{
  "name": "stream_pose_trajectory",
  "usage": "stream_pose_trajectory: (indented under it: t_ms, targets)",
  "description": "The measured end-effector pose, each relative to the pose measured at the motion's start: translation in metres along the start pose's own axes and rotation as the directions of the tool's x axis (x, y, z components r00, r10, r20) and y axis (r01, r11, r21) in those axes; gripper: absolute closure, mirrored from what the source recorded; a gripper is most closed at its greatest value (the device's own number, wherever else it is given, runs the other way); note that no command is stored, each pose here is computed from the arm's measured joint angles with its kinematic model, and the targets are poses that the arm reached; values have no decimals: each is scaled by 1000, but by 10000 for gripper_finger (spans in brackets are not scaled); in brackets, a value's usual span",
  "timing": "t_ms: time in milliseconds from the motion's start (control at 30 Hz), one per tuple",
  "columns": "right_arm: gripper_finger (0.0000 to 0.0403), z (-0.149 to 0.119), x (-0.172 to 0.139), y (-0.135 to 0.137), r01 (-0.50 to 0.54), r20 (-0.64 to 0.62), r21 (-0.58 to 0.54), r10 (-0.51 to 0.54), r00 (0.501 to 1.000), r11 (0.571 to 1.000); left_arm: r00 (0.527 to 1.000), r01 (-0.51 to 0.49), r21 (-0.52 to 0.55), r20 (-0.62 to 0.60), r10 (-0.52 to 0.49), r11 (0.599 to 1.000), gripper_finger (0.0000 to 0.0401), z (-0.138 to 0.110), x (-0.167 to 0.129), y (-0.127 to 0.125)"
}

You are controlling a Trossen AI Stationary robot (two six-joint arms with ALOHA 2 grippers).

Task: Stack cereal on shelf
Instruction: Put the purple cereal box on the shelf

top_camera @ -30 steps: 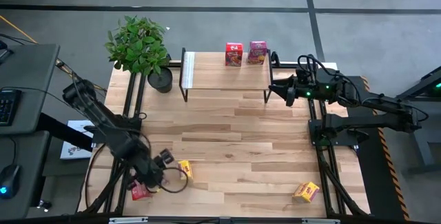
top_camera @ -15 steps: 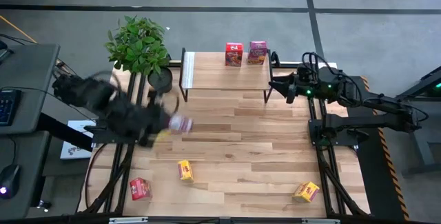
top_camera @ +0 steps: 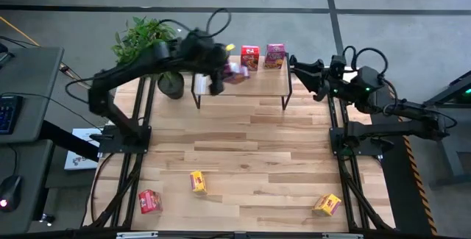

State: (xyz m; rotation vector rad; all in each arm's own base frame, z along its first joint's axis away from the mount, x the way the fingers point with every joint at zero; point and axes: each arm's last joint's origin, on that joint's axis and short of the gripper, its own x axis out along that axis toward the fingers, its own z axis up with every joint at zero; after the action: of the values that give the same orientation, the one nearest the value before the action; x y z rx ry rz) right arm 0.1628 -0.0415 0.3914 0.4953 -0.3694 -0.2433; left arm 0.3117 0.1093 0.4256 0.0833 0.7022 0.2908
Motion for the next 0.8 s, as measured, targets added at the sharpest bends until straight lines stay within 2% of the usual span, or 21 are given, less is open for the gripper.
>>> stream_pose_trajectory:
  t_ms: [167, 333, 400, 633, 800]
  targets:
    - [190, -17, 16, -7, 16, -89, -52, -21, 996, 999, 996, 88, -34, -17, -88, 996, 249, -2, 44, 9]
    - [190, -38, 34, -18, -18, -224, -40, 9, 975, 999, 961, 276, -71, 7, -276, 959, 249, -3, 48, 4]
    - [189, -45, 38, -24, -43, -294, -28, 33, 955, 999, 950, 313, -91, 18, -312, 946, 249, -2, 47, 1]
    - [157, -50, 43, -30, -200, -532, -49, 144, 835, 979, 944, 330, -142, 24, -330, 933, 249, 1, 45, -8]
    - [119, -49, 47, -29, -258, -645, -195, 74, 760, 946, 936, 352, -126, 25, -352, 927, 249, 3, 44, -19]
